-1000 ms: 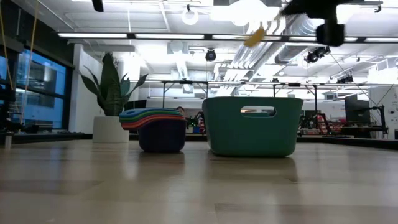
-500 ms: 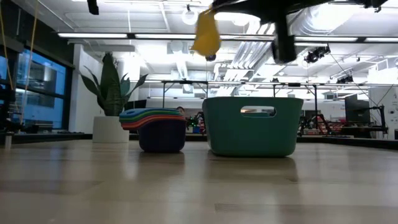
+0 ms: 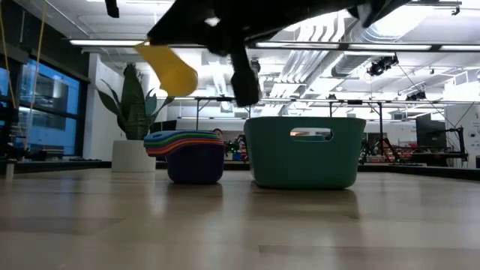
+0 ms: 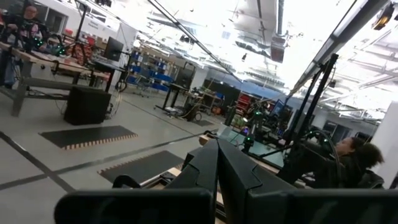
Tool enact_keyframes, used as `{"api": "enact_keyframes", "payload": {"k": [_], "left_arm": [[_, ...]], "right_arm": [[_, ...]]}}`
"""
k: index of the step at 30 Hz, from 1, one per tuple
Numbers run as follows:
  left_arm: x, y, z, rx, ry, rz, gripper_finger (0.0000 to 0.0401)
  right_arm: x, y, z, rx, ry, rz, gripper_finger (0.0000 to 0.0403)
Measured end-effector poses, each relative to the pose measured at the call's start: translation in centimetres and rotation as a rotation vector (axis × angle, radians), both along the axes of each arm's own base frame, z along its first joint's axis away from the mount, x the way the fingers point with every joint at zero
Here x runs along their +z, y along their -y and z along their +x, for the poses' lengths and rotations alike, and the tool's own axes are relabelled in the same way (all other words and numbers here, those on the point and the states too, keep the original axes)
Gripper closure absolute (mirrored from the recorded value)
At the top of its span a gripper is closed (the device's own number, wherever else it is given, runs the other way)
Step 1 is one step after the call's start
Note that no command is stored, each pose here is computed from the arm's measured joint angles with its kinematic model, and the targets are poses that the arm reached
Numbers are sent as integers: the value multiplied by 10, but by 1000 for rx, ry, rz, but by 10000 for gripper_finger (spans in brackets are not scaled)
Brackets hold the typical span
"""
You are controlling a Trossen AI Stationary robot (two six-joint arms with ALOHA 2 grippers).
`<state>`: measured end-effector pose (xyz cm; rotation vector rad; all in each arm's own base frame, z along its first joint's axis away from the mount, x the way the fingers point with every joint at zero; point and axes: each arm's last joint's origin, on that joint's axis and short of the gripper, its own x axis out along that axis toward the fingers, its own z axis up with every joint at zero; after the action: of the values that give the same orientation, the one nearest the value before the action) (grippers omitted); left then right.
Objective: Nest measuring cups in basket
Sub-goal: Stack the yellow measuring cup on top of the blue measuring cup
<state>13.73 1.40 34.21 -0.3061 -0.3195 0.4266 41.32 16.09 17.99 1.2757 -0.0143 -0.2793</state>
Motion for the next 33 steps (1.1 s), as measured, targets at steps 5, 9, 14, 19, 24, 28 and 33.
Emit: {"api": "enact_keyframes", "payload": {"k": [5, 9, 14, 19, 24, 28, 33], "left_arm": [[0, 0, 0, -2, 4, -6, 401], [0, 0, 0, -6, 11, -21, 401], [0, 0, 0, -8, 15, -29, 401], [0, 0, 0, -8, 15, -29, 401], [0, 0, 0, -8, 15, -30, 401], [0, 0, 0, -8, 15, -30, 401], [0, 0, 0, -9, 16, -30, 401]], "right_arm": [[-11, 4, 0, -89, -5, 63, 403], [-22, 5, -5, -133, -32, 94, 403], [-27, 6, -6, -96, -72, 119, 403], [-27, 9, -5, -82, -78, 131, 403], [-28, 10, -4, -55, -91, 136, 399], [-28, 13, -2, -26, -99, 156, 391], [-32, 19, -1, -19, -131, 184, 360]]}}
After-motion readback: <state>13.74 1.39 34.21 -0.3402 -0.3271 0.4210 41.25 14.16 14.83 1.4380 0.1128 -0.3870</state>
